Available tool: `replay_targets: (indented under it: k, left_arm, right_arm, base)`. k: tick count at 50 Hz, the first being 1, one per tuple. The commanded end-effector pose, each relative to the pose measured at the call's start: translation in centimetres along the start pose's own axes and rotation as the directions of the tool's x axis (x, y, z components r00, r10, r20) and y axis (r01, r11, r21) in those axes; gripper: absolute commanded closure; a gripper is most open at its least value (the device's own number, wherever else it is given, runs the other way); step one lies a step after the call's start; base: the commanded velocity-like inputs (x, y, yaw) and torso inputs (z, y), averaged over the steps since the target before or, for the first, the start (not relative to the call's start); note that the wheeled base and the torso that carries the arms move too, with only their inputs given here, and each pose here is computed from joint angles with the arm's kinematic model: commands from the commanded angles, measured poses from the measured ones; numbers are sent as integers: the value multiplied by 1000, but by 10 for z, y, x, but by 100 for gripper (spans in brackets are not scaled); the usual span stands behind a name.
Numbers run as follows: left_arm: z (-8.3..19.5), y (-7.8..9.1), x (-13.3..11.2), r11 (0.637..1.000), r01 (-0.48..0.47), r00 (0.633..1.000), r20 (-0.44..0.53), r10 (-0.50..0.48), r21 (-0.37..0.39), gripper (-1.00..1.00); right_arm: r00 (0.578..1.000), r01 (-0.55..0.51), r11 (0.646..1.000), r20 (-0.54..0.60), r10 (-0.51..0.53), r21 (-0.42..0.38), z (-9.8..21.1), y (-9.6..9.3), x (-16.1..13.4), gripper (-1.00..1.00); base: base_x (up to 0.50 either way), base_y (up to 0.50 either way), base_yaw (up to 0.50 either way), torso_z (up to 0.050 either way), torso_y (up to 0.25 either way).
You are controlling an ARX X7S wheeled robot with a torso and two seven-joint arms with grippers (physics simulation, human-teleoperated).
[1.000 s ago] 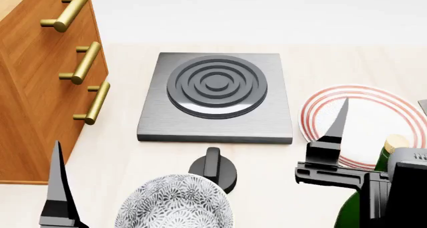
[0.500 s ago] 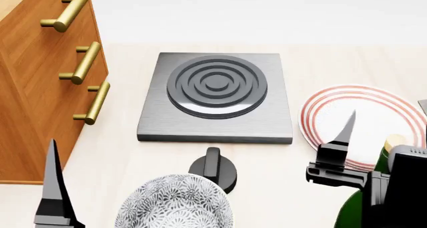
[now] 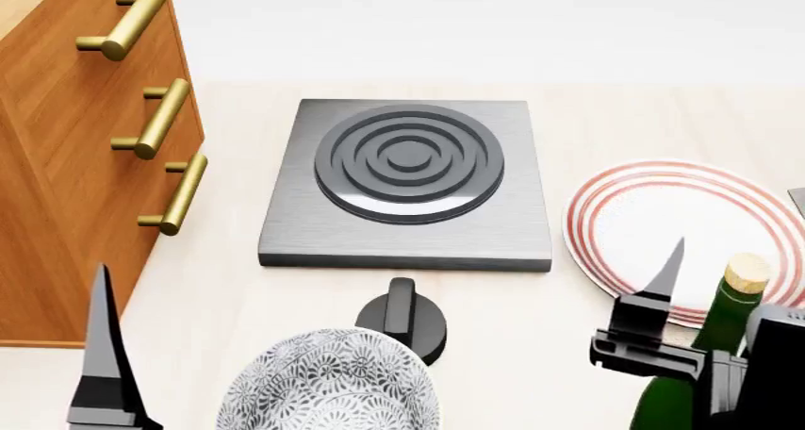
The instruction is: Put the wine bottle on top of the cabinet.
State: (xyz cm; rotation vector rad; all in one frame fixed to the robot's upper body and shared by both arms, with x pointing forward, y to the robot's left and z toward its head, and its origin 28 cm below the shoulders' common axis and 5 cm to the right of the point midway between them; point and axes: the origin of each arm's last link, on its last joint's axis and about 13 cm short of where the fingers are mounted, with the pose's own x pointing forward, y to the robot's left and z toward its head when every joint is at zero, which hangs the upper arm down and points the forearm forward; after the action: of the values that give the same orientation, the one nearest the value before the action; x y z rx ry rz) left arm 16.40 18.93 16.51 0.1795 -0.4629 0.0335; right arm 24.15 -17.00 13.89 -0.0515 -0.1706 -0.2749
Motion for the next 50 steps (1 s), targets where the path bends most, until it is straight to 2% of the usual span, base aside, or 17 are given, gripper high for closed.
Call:
replay_targets:
  k: [1,4,5,26,30,43,50]
  left_arm:
    - [4,0,0,999,27,999,32,-26,-38,-100]
    - [4,0,0,999,27,999,32,-26,-38,-100]
    - [4,0,0,999,27,999,32,-26,-38,-100]
    - [4,0,-1,999,27,999,33,-26,-39,-100]
    - [4,0,0,999,29,999,32,-28,-39,-100]
    - [4,0,0,999,29,999,32,-27,-39,-100]
    - [5,0,-1,999,30,999,31,-29,-38,-100]
  right_arm:
    - [999,33,999,-9,-32,5,-4,-3,3,-100]
    - [999,33,999,-9,-33,6,-4,-3,3,-100]
    - [999,34,999,-9,-34,8,-4,-3,3,100]
    - [999,30,999,10,-31,13,0,-2,2,100]
    - [999,23,1000,29,-24,17,10,-2,3,100]
    - [983,-18,1000,183,16,10,78,0,6,100]
    - [976,-38,999,214,37,2,94,3,13,100]
  base:
    - [0,0,0,0,0]
    - [0,0,0,0,0]
    - [0,0,0,0,0]
    - [0,0,0,0,1]
    - [0,0,0,0,0]
    - [0,0,0,0,0]
    - [0,0,0,0,1]
